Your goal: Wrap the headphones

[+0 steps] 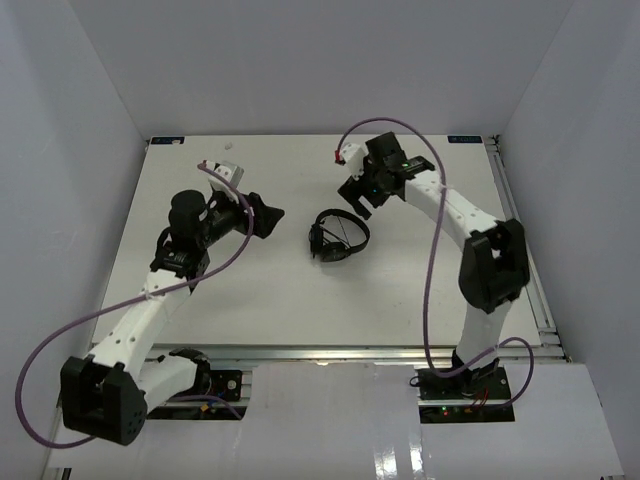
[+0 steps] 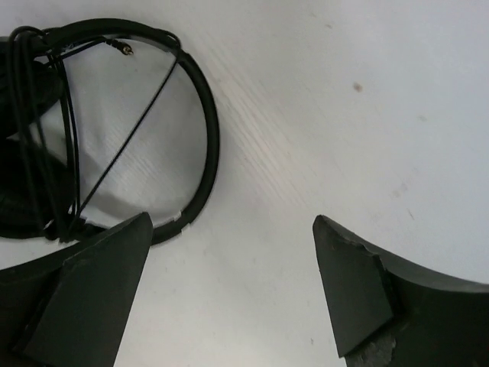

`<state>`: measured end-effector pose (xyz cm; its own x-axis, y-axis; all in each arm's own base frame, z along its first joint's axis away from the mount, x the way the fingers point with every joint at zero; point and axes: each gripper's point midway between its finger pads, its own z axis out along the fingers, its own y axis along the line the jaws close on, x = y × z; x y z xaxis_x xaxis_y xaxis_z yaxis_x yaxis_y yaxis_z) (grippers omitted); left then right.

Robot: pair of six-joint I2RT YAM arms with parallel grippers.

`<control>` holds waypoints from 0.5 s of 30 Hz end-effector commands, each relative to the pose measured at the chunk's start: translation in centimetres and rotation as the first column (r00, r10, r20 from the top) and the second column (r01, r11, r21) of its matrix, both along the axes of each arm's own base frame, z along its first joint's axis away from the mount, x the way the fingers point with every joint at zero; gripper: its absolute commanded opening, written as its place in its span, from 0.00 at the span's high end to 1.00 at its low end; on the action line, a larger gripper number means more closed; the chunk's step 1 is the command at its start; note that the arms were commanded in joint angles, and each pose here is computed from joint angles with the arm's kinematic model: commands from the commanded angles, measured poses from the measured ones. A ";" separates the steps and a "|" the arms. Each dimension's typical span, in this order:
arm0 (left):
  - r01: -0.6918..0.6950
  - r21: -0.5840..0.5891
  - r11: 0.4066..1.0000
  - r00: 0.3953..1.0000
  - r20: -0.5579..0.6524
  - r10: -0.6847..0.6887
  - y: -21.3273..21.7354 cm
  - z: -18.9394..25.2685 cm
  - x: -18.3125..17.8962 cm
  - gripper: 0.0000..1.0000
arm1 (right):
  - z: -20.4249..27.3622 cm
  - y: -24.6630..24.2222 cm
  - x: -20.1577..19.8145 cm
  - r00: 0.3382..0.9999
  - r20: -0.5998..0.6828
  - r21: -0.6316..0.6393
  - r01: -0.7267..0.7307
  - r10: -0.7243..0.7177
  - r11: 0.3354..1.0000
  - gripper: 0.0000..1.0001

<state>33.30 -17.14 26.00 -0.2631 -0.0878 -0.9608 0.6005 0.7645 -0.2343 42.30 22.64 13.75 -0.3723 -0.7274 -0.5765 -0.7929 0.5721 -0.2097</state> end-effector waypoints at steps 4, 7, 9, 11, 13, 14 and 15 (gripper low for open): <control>0.020 -0.246 0.969 1.000 -0.002 -0.021 0.1 2.7 -6.1 0.02 | 11.7 -6.9 -5.7 0.891 0.277 0.336 0.260 -0.359 0.905 0.10; 0.018 -0.290 0.957 1.000 0.007 -0.017 0.5 3.2 -7.9 0.02 | 15.0 -9.9 -9.2 0.799 0.387 0.452 0.270 -0.460 0.850 0.10; -0.025 -0.306 0.952 1.000 0.005 0.028 1.3 3.4 -8.5 0.02 | 14.5 -11.6 -10.1 0.759 0.401 0.464 0.315 -0.513 0.828 0.10; -0.082 -0.309 0.947 0.996 0.003 0.088 2.3 3.5 -8.8 0.02 | 14.6 -13.2 -11.4 0.718 0.417 0.476 0.349 -0.557 0.807 0.10; -0.090 -0.279 0.956 0.995 0.006 0.096 2.7 3.2 -9.2 0.02 | 14.4 -14.9 -11.7 0.666 0.428 0.473 0.411 -0.611 0.779 0.10; -0.084 -0.271 0.959 0.996 0.000 0.087 2.6 3.0 -9.5 0.02 | 14.4 -15.3 -11.8 0.652 0.432 0.480 0.419 -0.623 0.771 0.10; -0.078 -0.262 0.962 0.997 -0.011 0.077 2.5 2.7 -9.7 0.02 | 14.5 -15.7 -11.9 0.644 0.436 0.486 0.420 -0.629 0.767 0.10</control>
